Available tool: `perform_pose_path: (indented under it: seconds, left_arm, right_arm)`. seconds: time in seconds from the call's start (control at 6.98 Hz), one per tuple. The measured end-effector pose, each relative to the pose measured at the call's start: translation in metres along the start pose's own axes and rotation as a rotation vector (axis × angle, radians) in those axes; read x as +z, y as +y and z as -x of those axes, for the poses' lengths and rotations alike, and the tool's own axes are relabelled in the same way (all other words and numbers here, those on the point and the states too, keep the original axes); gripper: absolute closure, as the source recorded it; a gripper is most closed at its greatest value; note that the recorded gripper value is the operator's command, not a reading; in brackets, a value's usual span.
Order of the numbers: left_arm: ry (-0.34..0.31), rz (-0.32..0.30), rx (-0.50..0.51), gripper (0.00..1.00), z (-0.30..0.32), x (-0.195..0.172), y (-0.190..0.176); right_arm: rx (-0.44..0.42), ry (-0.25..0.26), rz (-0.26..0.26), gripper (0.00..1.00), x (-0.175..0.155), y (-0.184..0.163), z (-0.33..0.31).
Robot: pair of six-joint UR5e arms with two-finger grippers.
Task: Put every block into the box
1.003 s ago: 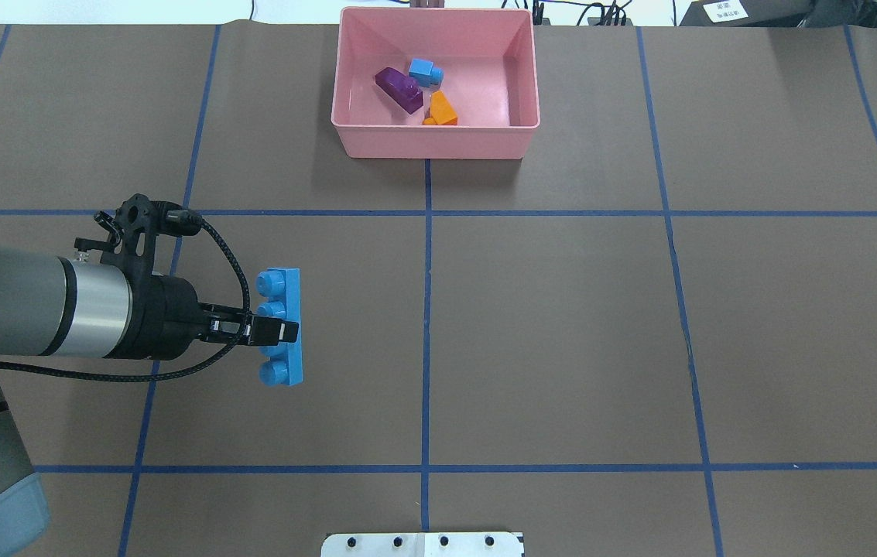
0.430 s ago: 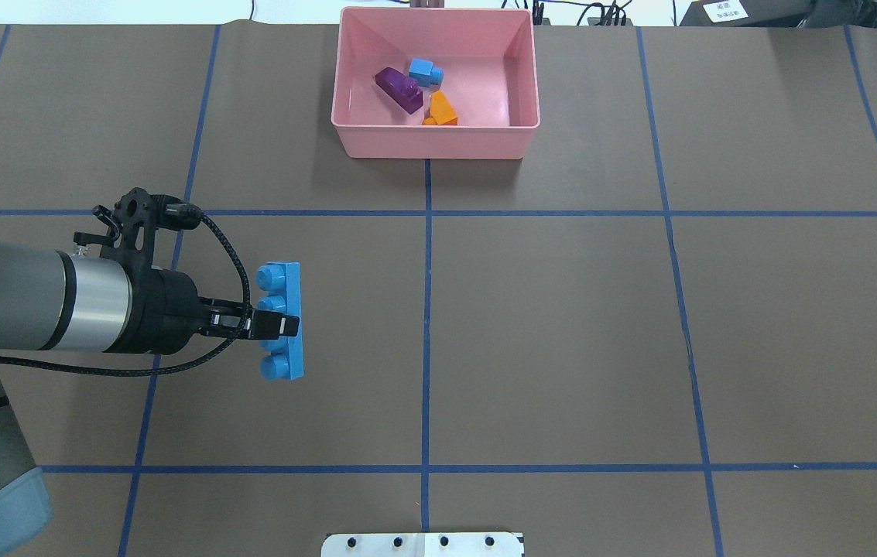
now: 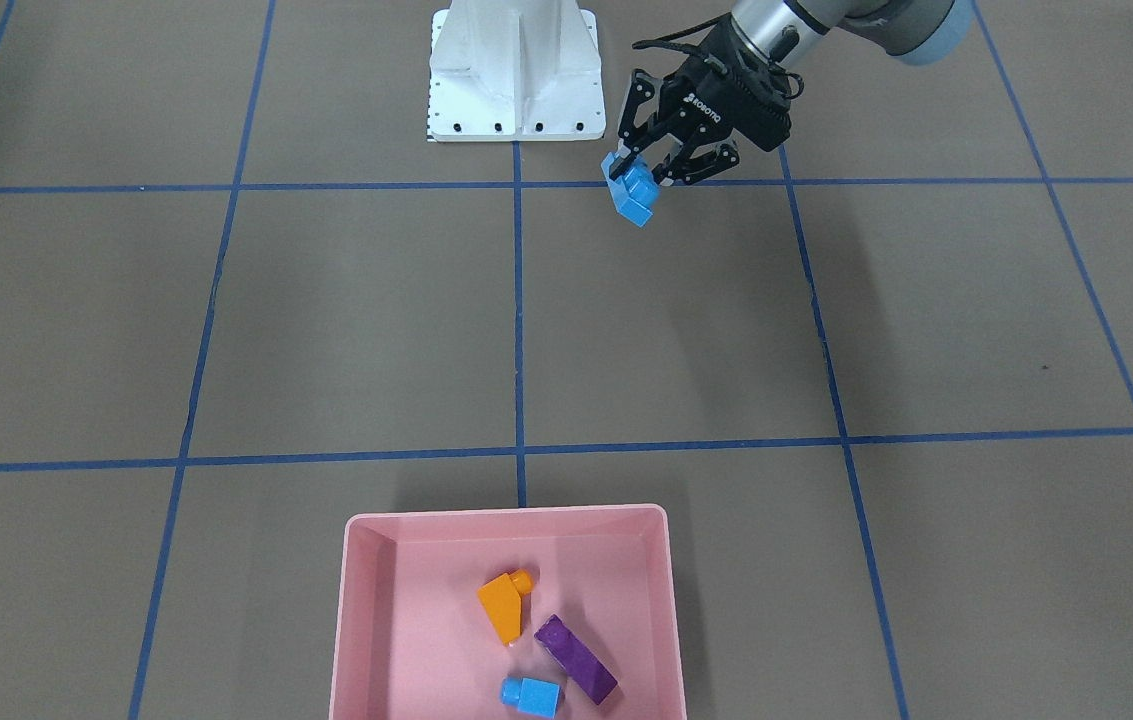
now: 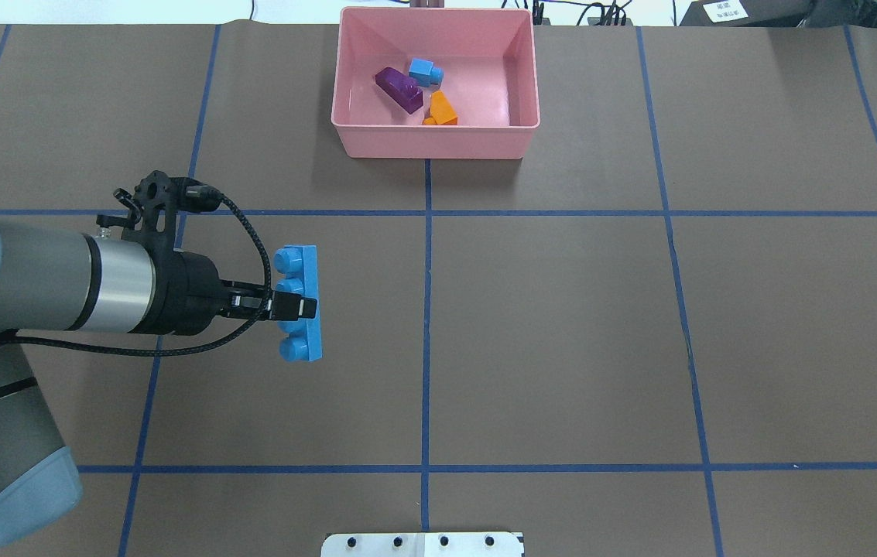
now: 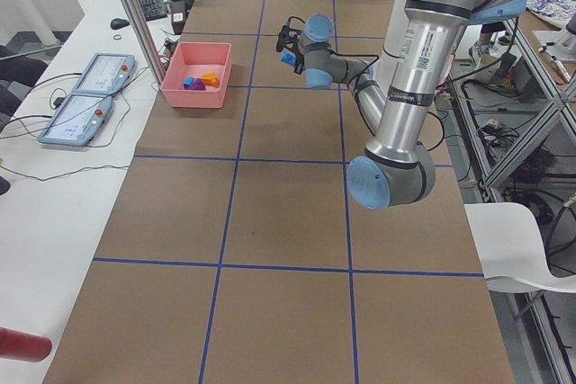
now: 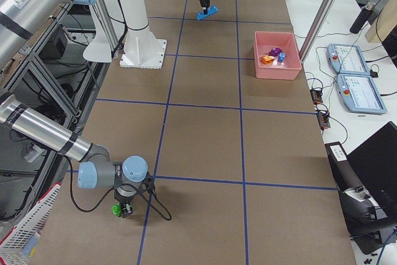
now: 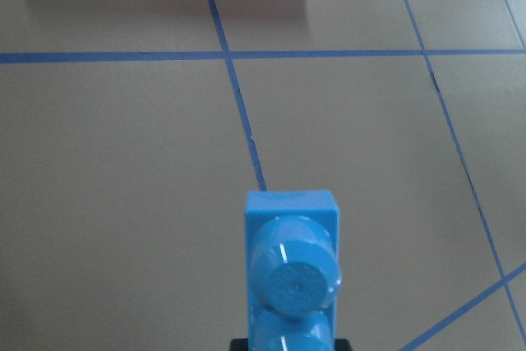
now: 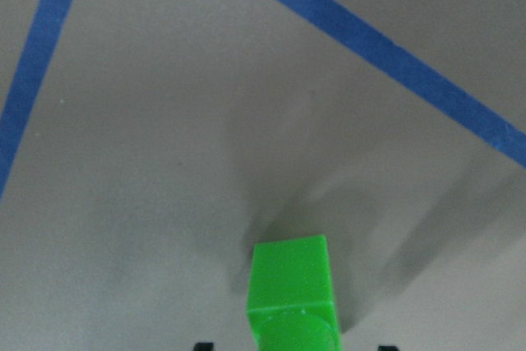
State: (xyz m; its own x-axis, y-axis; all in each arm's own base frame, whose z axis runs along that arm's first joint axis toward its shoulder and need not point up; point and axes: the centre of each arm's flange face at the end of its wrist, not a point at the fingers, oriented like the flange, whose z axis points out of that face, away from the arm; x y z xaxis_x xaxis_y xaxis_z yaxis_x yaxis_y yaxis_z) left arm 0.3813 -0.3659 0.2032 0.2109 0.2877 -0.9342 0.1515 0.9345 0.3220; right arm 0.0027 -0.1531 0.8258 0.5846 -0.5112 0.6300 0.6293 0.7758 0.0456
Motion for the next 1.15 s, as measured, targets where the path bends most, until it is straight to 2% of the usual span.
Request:
perform_pose_path:
  seconds: [0.14,0.43,0.72,0.86,1.15]
  left_arm:
    - [0.002,-0.006,0.001,1.0,-0.003,0.002,-0.004]
    - [0.012,-0.014,0.003,1.0,-0.01,0.002,-0.008]
    - [0.032,-0.027,-0.042,1.0,-0.023,0.002,-0.014]
    - [0.037,-0.043,-0.069,1.0,-0.034,0.006,-0.021]
    - [0.033,-0.096,-0.152,1.0,-0.058,0.031,-0.046]
  right_arm:
    - [0.001,-0.002,-0.001,1.0,0.0,-0.003,0.0]
    - [-0.014,0.002,-0.013,1.0,-0.002,-0.012,0.0]
    - [-0.04,0.018,-0.068,1.0,-0.016,-0.01,0.009]
    - [-0.031,0.029,-0.102,1.0,-0.03,0.001,0.019]
    - [0.072,0.062,-0.231,1.0,-0.062,0.026,0.025]
